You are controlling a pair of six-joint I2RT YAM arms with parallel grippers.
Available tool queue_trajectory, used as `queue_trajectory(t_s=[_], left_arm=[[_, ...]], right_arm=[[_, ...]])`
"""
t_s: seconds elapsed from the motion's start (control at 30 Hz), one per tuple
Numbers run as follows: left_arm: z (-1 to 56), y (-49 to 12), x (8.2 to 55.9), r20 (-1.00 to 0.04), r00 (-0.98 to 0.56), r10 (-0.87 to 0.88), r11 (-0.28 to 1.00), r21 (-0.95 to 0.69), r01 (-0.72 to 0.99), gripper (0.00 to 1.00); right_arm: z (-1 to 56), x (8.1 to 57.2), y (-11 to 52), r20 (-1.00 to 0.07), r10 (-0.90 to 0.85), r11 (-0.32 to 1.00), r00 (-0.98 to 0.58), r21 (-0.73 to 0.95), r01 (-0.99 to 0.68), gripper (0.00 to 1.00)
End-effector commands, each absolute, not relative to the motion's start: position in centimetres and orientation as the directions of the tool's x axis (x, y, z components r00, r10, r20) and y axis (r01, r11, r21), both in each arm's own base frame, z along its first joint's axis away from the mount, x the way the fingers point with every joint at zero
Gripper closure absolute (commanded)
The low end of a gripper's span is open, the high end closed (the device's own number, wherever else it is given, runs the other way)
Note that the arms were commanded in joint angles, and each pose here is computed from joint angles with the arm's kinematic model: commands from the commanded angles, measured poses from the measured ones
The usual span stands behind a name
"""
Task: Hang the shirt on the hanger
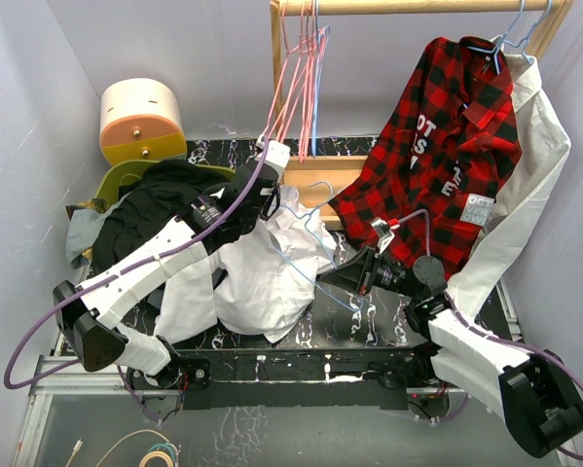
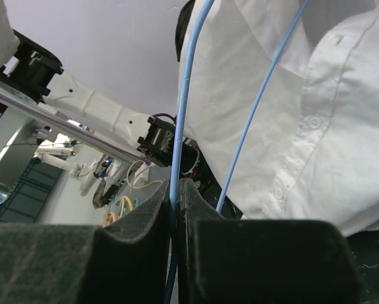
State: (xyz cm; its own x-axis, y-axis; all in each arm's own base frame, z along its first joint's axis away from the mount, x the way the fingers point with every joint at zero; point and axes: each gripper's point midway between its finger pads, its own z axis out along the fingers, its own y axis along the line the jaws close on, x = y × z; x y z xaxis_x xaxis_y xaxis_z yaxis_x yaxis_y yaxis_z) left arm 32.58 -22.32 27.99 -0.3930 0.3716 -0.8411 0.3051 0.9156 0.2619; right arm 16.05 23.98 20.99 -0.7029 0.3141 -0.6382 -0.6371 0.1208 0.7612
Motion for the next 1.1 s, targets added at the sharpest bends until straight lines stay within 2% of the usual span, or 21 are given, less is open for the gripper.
queue_trajectory(t_s=[0.0,0.13,0.47,0.77,1.07], left_arm=[[29.4,-21.8,31.8,-0.841,-0.364,0.400,0.896,0.275,0.349,1.00],[30.1,-20.7,31.6,-0.842,-0.338,0.420,0.891,0.312,0.330,1.00],[30.8,-18.6,32.0,-0.819,-0.288,0.496,0.862,0.425,0.276,1.00],[31.4,-20.8,30.6,-0.826,-0.327,0.459,0.859,0.318,0.401,1.00],[31.3,-23.0,28.7,-0.811,-0.342,0.474,0.805,0.241,0.543,1.00]], right_arm=[[28.7,14.3,24.5,-0.754,0.326,-0.069,-0.571,0.583,-0.809,0.92],[30.4,13.9,24.5,-0.766,0.325,-0.093,-0.554,0.558,-0.825,0.92],[31.5,12.2,23.5,-0.798,0.303,-0.041,-0.521,0.535,-0.844,0.92],[30.7,14.7,24.8,-0.815,0.262,-0.007,-0.516,0.533,-0.846,0.92],[28.7,18.4,28.8,-0.811,0.218,-0.061,-0.544,0.545,-0.836,0.92]])
